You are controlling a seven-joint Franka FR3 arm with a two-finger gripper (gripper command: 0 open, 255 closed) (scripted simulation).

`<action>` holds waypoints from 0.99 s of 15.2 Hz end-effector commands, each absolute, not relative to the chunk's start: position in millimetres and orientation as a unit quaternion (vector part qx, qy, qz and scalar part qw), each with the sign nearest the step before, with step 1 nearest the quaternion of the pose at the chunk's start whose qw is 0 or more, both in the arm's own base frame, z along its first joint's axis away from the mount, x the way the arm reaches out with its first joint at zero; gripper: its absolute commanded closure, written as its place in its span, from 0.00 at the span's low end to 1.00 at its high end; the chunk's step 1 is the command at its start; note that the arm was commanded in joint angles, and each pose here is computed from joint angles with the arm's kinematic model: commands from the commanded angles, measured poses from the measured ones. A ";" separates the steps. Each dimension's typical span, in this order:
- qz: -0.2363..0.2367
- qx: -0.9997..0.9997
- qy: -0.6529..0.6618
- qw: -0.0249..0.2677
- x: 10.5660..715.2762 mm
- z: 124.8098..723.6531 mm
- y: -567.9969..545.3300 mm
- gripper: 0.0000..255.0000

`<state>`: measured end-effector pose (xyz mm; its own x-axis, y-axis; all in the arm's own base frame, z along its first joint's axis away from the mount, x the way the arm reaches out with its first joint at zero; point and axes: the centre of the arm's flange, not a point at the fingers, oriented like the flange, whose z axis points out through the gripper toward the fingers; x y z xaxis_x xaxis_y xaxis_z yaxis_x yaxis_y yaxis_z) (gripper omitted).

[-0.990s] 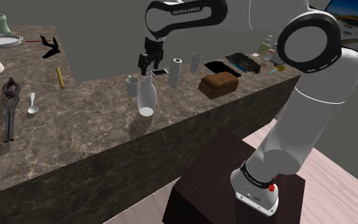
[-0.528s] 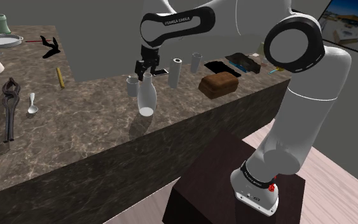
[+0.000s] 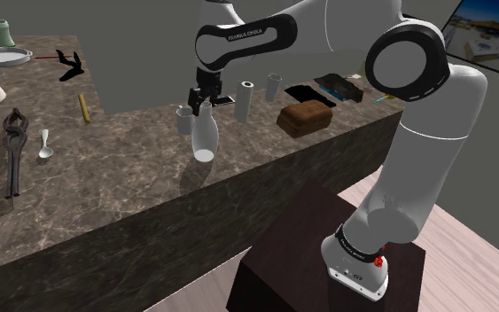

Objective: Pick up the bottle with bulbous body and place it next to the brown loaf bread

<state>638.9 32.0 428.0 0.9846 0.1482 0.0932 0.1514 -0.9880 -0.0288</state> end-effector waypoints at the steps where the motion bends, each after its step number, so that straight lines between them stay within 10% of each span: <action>1: -0.045 -0.996 -0.075 0.018 638.9 428.0 32.0 0.00; 2: -0.045 -0.996 -0.075 0.018 638.9 428.0 32.0 1.00; 15: -0.045 -0.996 -0.075 0.018 638.9 449.1 32.0 1.00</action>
<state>638.8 32.3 443.7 0.9846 0.1482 0.0928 0.1515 -0.9880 -0.0289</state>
